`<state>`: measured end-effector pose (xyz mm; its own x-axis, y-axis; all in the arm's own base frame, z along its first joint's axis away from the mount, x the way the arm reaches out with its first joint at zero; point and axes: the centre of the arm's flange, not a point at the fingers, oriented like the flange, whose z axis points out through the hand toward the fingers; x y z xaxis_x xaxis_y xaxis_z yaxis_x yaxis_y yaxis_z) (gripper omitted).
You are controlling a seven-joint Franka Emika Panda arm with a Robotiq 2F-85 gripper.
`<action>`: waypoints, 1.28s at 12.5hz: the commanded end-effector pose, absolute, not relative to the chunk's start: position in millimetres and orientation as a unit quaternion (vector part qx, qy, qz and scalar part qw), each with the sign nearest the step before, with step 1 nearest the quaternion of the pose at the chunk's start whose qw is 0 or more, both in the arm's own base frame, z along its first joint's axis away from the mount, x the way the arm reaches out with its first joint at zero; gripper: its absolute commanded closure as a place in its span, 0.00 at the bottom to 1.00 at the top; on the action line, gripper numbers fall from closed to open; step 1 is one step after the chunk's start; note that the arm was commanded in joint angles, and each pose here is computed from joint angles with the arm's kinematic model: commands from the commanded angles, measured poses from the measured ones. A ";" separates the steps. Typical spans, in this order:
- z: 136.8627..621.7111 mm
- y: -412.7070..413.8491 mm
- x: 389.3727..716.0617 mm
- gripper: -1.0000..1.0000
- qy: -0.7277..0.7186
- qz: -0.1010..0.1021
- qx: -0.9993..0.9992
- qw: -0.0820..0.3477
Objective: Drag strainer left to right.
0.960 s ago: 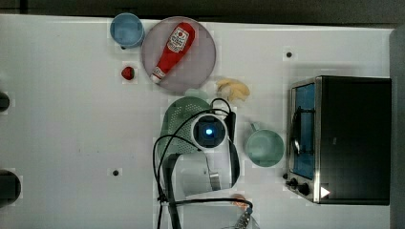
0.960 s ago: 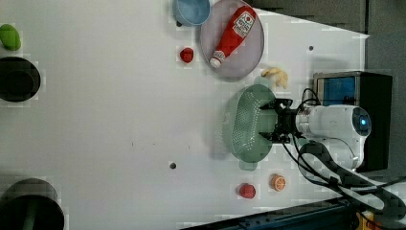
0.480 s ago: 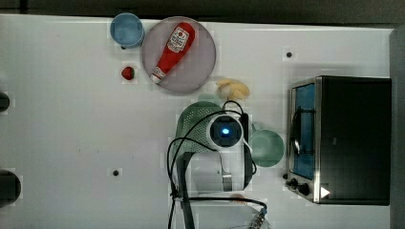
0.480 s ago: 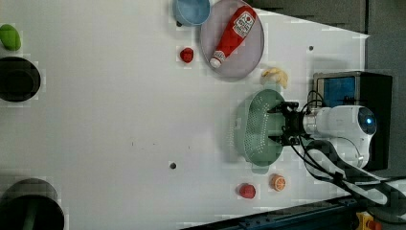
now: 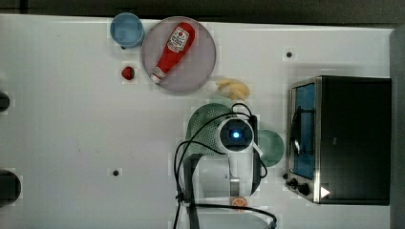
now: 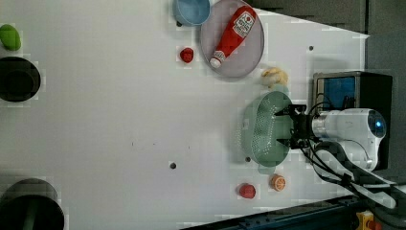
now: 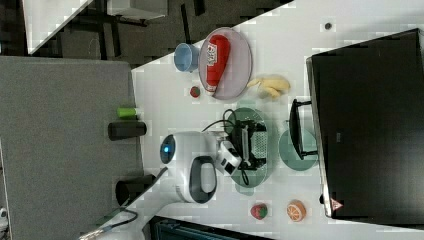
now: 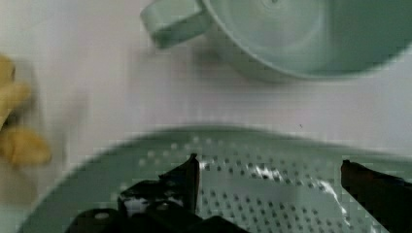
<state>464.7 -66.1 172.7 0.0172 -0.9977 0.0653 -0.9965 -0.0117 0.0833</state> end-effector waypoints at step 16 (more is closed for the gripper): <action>620.7 -32.0 452.1 0.00 -0.438 -0.033 0.898 0.019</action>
<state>444.9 -22.7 627.6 0.5668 -0.8238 -0.0021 -0.8234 -0.5666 0.0307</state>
